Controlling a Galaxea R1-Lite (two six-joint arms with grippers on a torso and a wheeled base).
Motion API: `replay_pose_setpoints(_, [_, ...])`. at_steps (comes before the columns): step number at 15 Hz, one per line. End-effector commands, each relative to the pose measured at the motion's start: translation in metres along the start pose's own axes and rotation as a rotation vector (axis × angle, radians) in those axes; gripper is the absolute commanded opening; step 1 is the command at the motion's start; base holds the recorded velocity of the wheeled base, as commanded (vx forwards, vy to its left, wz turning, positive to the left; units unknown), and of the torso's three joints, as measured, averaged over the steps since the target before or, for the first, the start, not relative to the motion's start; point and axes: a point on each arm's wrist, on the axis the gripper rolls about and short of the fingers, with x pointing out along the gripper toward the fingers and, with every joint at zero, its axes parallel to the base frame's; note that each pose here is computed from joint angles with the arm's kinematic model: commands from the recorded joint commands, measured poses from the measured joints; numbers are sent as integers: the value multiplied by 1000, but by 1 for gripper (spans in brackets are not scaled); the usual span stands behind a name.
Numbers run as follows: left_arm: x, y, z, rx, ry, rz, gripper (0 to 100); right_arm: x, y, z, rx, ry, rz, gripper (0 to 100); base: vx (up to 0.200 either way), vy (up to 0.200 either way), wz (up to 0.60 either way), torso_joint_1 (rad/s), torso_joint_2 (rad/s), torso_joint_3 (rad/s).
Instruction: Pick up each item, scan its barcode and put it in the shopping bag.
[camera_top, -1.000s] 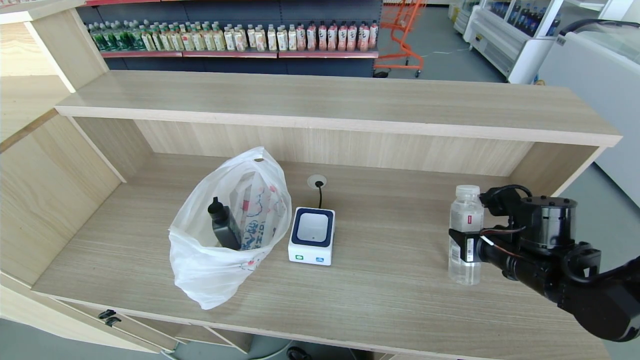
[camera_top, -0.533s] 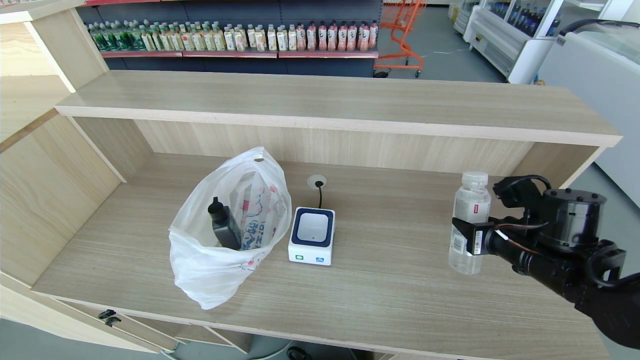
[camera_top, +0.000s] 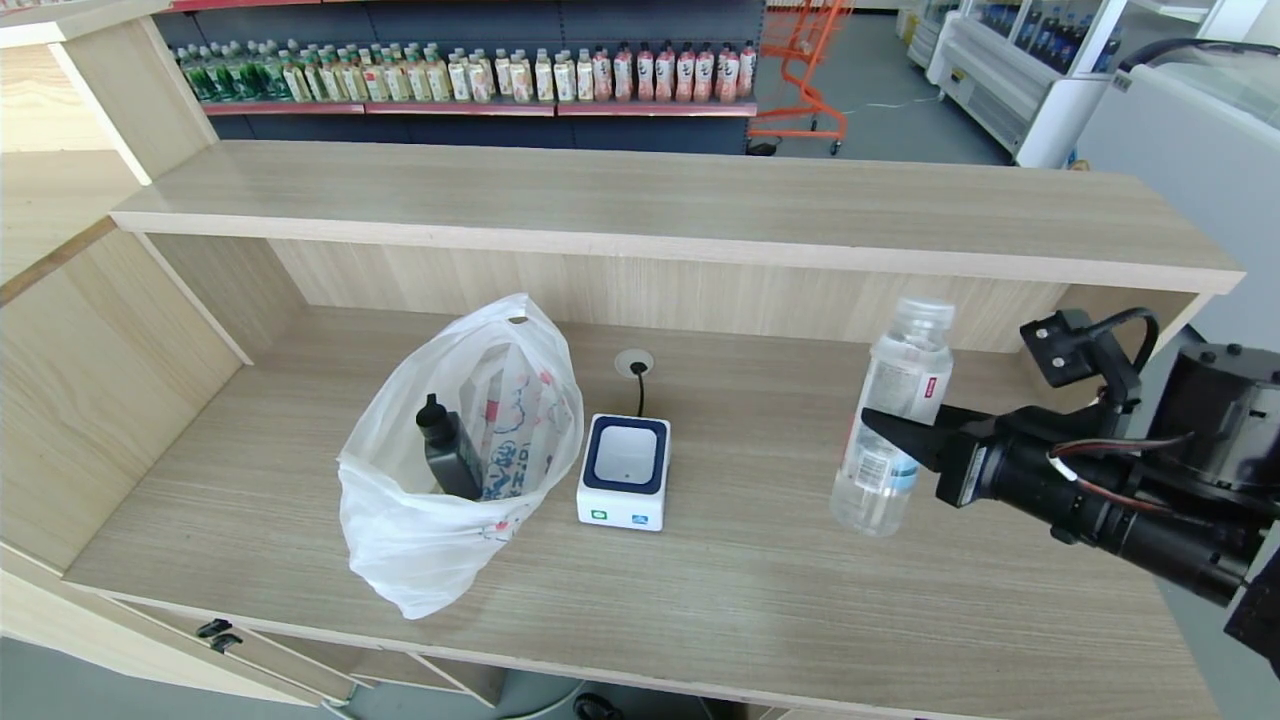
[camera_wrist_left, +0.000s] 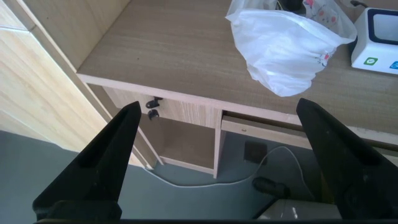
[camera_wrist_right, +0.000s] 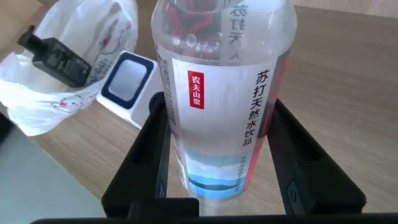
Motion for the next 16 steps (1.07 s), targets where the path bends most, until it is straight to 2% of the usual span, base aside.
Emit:
replay_pose_setpoints(1, [0, 0, 0, 1, 2, 1, 100, -17, 19, 21, 21, -76, 155, 0, 0, 0, 0, 0, 0, 0])
replay_pose_setpoints(6, [0, 0, 0, 1, 2, 1, 100, -14, 43, 30, 16, -98, 293, 0, 0, 0, 0, 0, 0, 0])
replay_pose_setpoints(8, [0, 0, 0, 1, 2, 1, 100, -12, 60, 35, 33, -110, 365, 0, 0, 0, 0, 0, 0, 0])
replay_pose_setpoints(13, [0, 0, 0, 1, 2, 1, 100, -10, 82, 37, 36, -75, 451, 0, 0, 0, 0, 0, 0, 0])
replay_pose_setpoints(16, [0, 0, 0, 1, 2, 1, 100, -9, 90, 40, 104, -46, 484, 0, 0, 0, 0, 0, 0, 0])
